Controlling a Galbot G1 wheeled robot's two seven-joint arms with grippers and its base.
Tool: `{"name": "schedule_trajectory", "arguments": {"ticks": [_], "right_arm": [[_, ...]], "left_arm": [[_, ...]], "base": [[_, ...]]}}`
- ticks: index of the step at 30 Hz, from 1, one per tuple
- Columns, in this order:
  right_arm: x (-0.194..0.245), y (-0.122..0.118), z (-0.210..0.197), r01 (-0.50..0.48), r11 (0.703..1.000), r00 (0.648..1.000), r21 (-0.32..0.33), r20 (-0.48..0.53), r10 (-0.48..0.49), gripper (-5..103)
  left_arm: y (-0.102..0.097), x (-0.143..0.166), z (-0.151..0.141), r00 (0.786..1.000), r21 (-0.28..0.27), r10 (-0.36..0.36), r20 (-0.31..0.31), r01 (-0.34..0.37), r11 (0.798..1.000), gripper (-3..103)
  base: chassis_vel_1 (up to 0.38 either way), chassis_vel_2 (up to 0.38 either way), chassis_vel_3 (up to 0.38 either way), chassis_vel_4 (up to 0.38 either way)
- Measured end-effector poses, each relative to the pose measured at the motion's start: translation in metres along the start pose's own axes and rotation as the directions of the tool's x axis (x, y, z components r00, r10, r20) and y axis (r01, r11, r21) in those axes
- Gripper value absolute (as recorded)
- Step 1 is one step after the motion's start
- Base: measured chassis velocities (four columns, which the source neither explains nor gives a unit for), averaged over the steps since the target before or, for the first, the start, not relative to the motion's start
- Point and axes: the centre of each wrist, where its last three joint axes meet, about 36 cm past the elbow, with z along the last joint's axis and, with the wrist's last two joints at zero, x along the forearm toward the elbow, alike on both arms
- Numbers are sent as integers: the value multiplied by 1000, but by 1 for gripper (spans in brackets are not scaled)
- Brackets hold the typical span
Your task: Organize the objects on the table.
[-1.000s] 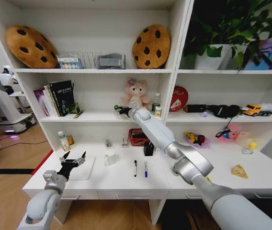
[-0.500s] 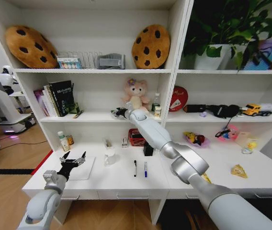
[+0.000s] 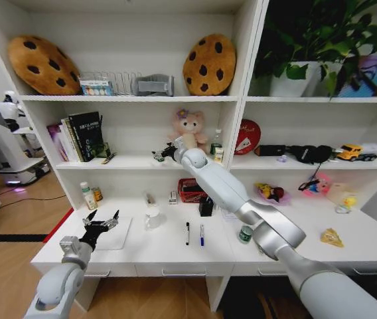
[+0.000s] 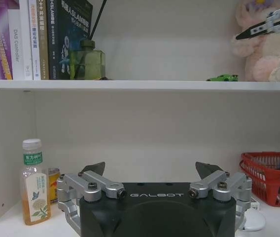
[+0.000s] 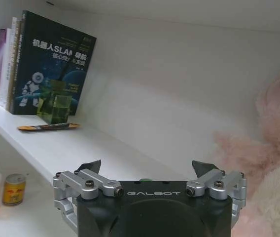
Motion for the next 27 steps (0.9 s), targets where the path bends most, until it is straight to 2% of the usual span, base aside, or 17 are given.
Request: {"name": "schedule_trajectory", "arguments": {"ticks": [9, 10, 11, 13, 14, 15, 17, 18, 20, 21, 22, 23, 24, 25, 26, 27], "right_arm": [[29, 25, 0, -43, 998, 995, -51, -87, 38, 100], [40, 41, 5, -86, 994, 991, -62, -108, 79, 100], [40, 41, 5, -86, 994, 991, -62, -108, 79, 100], [65, 75, 10, -142, 984, 981, -106, -144, 126, 100], [65, 75, 10, -142, 984, 981, -106, -144, 126, 100], [79, 90, 16, -171, 977, 975, -126, -163, 149, 100], [96, 103, 28, -215, 964, 963, -156, -196, 183, 100], [96, 103, 28, -215, 964, 963, -156, -196, 183, 100], [116, 95, 68, -281, 945, 943, -166, -231, 240, 100], [116, 95, 68, -281, 945, 943, -166, -231, 240, 100], [130, 82, 107, -326, 931, 925, -162, -257, 279, 100], [142, 78, 134, -350, 918, 913, -188, -286, 290, 100], [142, 78, 134, -350, 918, 913, -188, -286, 290, 100], [155, 73, 158, -359, 900, 917, -248, -273, 290, 100], [161, 70, 176, -325, 901, 937, -287, -227, 266, 100], [161, 70, 176, -325, 901, 937, -287, -227, 266, 100]], "left_arm": [[0, 0, 0, 1000, 0, 1, 0, -1, 1000, 100], [0, 0, 0, 1000, 0, 1, 0, -1, 1000, 100], [0, 0, 0, 1000, 0, 1, 0, -1, 1000, 100], [0, 0, 0, 1000, 0, 1, 0, -1, 1000, 100], [0, 0, 0, 1000, 0, 1, 0, -1, 1000, 100], [0, 0, 0, 1000, 0, 1, 0, -1, 1000, 100], [0, 0, 0, 1000, 0, 1, 0, -1, 1000, 100], [0, 0, 0, 1000, 0, 1, 0, -1, 1000, 100], [0, 0, 0, 1000, 0, 1, 0, -1, 1000, 100], [0, 0, 0, 1000, 0, 1, 0, -1, 1000, 100], [0, 0, 0, 1000, 0, 1, 0, -1, 1000, 100], [0, 0, 0, 1000, 0, 1, 0, -1, 1000, 100], [0, 0, 0, 1000, 0, 1, 0, -1, 1000, 100], [0, 0, 0, 1000, 0, 2, 0, -2, 1000, 100], [0, 0, 0, 1000, 0, 1, 0, -1, 1000, 100], [0, 0, 0, 1000, 0, 1, 0, -1, 1000, 100]], "base": [[0, 0, 0, 0], [0, 0, 0, 0], [0, 0, 0, 0], [0, 0, 0, 0], [0, 0, 0, 0], [0, 0, 0, 0], [0, 0, 0, 0], [0, 0, 0, 0], [0, 0, 0, 0], [0, 0, 0, 0], [0, 0, 0, 0], [0, 0, 0, 0], [0, 0, 0, 0], [0, 0, 0, 0], [0, 0, 0, 0], [0, 0, 0, 0]]}}
